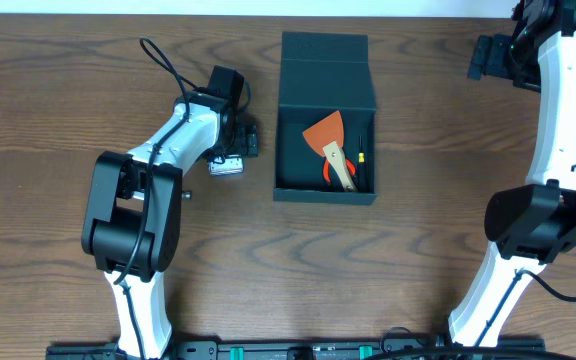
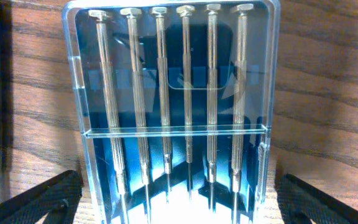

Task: Pack container
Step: 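Grasp the blue screwdriver set case with the left gripper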

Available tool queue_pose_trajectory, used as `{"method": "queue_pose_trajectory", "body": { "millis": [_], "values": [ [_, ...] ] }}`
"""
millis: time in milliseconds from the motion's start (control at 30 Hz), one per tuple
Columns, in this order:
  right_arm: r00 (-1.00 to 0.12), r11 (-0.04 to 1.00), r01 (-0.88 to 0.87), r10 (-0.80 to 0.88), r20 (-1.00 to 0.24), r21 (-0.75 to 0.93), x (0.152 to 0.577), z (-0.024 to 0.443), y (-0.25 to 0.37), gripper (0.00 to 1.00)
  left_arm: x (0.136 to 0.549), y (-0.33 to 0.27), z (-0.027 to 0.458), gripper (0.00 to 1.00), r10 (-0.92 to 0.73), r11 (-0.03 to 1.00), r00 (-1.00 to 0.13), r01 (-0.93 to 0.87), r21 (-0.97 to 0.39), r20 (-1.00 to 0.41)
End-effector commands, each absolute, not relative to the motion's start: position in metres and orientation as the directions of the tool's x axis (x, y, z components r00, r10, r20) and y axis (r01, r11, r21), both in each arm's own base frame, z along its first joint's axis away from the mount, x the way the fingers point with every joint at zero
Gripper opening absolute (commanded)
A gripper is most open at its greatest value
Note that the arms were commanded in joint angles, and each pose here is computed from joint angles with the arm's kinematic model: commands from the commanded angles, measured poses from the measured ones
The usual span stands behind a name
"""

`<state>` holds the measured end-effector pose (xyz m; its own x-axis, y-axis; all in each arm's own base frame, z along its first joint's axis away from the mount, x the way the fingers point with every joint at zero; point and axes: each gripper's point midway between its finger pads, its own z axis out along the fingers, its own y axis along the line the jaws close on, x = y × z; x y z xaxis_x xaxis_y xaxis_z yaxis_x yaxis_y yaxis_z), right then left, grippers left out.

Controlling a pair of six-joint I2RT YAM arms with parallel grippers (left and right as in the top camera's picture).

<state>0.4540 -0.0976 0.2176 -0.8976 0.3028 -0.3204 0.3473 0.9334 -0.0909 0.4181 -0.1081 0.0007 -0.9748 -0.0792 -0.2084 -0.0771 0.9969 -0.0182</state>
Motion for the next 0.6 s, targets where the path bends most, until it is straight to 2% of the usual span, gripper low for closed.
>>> {"method": "queue_pose_trajectory", "body": {
  "millis": [0, 167, 400, 567],
  "values": [
    [-0.884, 0.927, 0.365, 0.315, -0.345, -0.089, 0.4538, 0.2268, -0.0992, 0.99, 0.4207, -0.1060, -0.0009, 0.94, -0.067, 0.998, -0.976, -0.068, -0.006, -0.206],
    [-0.884, 0.927, 0.365, 0.315, -0.345, -0.089, 0.4538, 0.2268, -0.0992, 0.99, 0.4192, -0.1056, -0.0012, 0.84, -0.067, 0.998, -0.978, -0.068, -0.004, -0.200],
    [-0.884, 0.927, 0.365, 0.315, -0.345, -0.089, 0.4538, 0.2268, -0.0992, 0.99, 0.4192, -0.1056, -0.0012, 0.74, -0.067, 0.998, -0.978, -0.068, -0.004, -0.200],
    [-0.884, 0.927, 0.365, 0.315, -0.345, -0.089, 0.4538, 0.2268, -0.0992, 0.99, 0.4192, -0.1056, -0.0012, 0.72, -0.067, 0.998, -0.978, -0.068, -0.004, -0.200]
  ]
}}
